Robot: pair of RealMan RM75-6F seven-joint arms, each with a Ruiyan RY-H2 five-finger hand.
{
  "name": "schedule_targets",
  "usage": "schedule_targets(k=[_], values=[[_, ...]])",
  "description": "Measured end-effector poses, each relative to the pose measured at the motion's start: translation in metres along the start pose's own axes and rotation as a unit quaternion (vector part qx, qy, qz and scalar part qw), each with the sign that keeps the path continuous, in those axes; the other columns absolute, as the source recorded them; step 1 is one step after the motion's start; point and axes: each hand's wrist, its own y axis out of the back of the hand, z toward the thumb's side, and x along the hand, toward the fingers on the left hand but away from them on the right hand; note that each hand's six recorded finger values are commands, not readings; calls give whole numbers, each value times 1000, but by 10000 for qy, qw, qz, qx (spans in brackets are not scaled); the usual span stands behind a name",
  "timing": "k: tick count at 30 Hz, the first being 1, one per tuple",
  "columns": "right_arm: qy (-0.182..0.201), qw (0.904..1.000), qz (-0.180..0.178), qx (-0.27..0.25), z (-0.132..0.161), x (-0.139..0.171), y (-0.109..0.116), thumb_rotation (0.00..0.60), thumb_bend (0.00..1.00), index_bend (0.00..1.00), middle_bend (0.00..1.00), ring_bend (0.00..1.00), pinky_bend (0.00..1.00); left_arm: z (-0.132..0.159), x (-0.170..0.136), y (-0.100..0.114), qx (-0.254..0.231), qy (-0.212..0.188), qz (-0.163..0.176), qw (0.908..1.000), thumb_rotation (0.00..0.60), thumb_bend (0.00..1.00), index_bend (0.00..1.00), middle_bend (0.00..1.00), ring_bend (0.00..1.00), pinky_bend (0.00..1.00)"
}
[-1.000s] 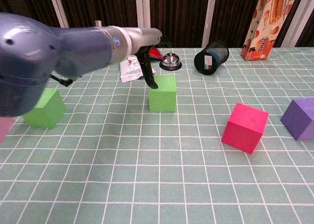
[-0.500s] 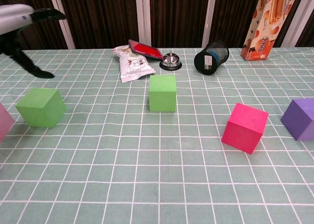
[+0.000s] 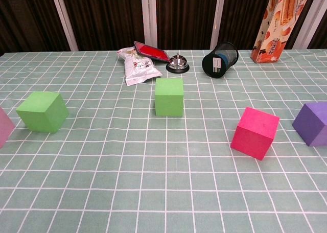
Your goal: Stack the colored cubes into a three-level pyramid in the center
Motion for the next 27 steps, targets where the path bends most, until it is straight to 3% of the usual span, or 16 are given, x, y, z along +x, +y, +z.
schedule_targets(k=[8, 18, 27], values=[[706, 9959, 558, 23, 81, -19, -11, 600, 339, 0, 0, 0, 0, -4, 0, 7, -195, -123, 137, 9996, 600, 76, 0, 0, 0, 11], [1175, 9837, 1191, -659, 173, -13, -66, 600, 339, 0, 0, 0, 0, -10, 3, 7, -344, -42, 159, 9993, 600, 76, 0, 0, 0, 11], [946, 9853, 1223, -732, 191, -28, -90, 600, 336, 0, 0, 0, 0, -16, 4, 6, -410, 30, 131, 9991, 600, 76, 0, 0, 0, 11]])
